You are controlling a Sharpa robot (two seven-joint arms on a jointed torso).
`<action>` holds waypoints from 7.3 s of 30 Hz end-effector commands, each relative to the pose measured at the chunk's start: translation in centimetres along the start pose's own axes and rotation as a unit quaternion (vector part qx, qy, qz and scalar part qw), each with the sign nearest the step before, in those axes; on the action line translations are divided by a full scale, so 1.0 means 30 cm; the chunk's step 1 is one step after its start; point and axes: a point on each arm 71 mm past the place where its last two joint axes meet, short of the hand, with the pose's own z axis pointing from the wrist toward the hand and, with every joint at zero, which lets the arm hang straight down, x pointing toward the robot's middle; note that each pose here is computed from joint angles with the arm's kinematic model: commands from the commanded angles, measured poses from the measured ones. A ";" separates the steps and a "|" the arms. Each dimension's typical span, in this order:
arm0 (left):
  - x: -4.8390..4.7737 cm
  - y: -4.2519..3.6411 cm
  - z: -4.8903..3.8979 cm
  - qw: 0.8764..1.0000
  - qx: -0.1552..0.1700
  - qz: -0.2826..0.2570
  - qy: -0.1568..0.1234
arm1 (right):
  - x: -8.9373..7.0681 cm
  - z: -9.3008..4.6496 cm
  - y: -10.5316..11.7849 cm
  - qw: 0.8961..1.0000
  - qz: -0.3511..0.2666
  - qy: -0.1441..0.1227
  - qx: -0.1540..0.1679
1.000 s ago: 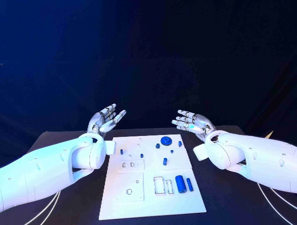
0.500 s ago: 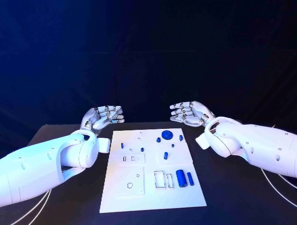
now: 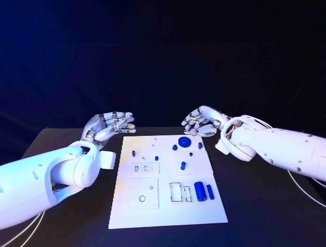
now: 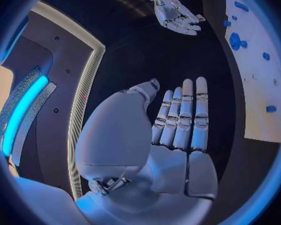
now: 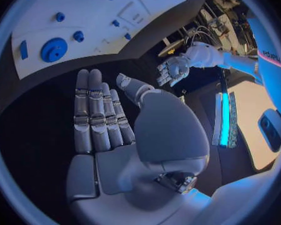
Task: Assemble the parts on the task board
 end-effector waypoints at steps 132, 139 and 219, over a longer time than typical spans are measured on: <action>0.075 -0.125 -0.027 0.999 0.026 -0.014 0.040 | 0.092 0.218 0.129 0.974 -0.213 -0.066 0.023; 0.079 -0.124 -0.026 0.999 0.025 -0.015 0.041 | 0.099 0.225 0.129 0.975 -0.214 -0.061 0.024; 0.059 -0.130 -0.005 0.999 0.027 -0.010 0.036 | -0.065 0.027 0.033 0.980 -0.166 -0.096 0.051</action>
